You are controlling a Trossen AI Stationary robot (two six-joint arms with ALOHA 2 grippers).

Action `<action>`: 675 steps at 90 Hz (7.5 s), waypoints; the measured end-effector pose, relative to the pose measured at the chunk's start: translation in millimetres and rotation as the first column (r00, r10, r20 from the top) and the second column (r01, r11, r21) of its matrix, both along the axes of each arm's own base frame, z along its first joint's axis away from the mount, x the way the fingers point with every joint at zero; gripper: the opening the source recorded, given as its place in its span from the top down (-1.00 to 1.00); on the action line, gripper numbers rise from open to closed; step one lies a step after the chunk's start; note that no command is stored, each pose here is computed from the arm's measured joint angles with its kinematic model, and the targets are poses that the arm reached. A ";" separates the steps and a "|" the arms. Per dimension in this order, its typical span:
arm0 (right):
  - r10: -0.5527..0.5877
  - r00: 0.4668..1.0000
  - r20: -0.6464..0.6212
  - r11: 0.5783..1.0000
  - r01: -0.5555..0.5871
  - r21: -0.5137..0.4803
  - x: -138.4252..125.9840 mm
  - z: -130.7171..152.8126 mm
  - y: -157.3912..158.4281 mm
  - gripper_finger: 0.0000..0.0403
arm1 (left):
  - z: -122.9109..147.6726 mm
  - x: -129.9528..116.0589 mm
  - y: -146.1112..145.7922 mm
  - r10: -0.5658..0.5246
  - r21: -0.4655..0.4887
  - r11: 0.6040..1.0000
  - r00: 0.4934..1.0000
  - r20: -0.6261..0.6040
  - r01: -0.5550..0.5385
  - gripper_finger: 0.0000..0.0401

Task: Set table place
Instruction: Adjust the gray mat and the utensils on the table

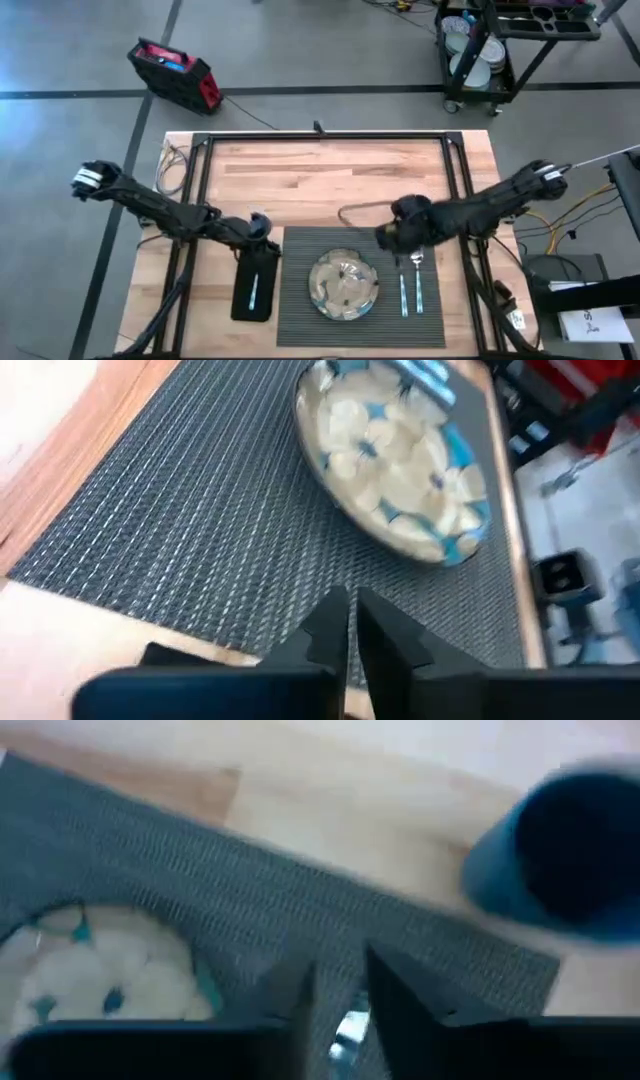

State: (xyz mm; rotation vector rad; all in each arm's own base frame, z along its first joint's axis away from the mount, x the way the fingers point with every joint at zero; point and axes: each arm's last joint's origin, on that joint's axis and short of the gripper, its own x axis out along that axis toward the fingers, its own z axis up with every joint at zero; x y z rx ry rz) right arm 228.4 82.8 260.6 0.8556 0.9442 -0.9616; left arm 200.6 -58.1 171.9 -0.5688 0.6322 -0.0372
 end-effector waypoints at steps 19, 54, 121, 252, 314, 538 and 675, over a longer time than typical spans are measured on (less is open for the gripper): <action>-0.072 0.997 -0.025 0.997 0.073 0.030 -9.2 -25.2 48.3 0.97 | -8.1 18.3 -3.2 -0.038 0.083 0.996 0.998 -0.050 0.042 1.00; -0.087 0.980 -0.177 0.988 0.108 0.110 -24.1 -60.1 106.0 1.00 | -28.5 67.5 3.2 -0.047 0.227 0.969 0.980 -0.194 0.092 1.00; -0.071 0.951 -0.300 0.970 0.136 0.203 -40.8 -96.5 156.9 1.00 | -47.6 66.5 9.6 -0.058 0.248 0.958 0.944 -0.324 0.144 1.00; -0.055 0.966 -0.251 0.960 0.121 0.254 -33.0 -104.6 164.6 1.00 | -44.1 26.4 18.3 -0.002 0.266 0.956 0.909 -0.416 0.124 1.00; -0.107 0.994 -0.029 0.990 0.109 0.085 -9.1 -70.9 156.3 1.00 | 5.7 12.9 -10.5 0.030 0.176 0.984 0.949 -0.313 0.027 1.00; 0.003 0.939 -0.345 0.967 -0.090 -0.237 32.7 22.1 -46.6 0.04 | 24.9 -37.0 -64.0 0.184 0.138 0.977 0.970 -0.156 -0.163 0.86; -0.048 0.999 -0.025 0.998 0.047 -0.053 2.7 -32.5 -88.6 0.89 | 45.0 -13.6 -69.8 -0.105 0.161 0.982 0.993 0.061 0.094 0.89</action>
